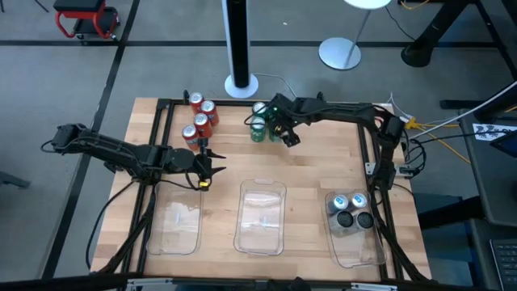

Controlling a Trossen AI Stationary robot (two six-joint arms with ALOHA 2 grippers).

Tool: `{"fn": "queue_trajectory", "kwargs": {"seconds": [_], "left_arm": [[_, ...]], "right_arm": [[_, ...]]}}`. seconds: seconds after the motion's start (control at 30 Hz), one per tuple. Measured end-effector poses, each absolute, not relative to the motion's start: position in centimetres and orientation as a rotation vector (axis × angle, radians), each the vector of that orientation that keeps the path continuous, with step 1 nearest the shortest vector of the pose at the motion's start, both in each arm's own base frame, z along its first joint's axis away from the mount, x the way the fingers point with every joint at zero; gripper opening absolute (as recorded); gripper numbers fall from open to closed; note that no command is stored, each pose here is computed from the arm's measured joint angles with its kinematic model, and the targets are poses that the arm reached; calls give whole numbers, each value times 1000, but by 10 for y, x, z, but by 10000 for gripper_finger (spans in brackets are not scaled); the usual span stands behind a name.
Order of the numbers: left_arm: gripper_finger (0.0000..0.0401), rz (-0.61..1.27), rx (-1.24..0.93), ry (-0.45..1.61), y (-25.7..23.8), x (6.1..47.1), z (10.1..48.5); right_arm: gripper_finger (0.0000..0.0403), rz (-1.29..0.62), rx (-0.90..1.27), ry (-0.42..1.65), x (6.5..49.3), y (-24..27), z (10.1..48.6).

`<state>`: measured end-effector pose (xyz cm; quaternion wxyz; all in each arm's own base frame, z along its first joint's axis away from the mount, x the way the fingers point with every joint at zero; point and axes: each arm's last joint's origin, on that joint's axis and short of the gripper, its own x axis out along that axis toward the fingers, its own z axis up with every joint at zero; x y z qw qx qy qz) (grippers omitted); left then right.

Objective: Sort soda cans
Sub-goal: Put the green soda can into the center transparent bin

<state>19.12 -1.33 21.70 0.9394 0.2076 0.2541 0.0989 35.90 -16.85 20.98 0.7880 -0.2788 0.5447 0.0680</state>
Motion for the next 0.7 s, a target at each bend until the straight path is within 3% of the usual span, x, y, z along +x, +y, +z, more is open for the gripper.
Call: {"fn": "queue_trajectory", "kwargs": {"seconds": [0.7], "left_arm": [[153,202,423,516,-13,191,217]], "right_arm": [[395,196,-607,1201,371,-156,190]]}}
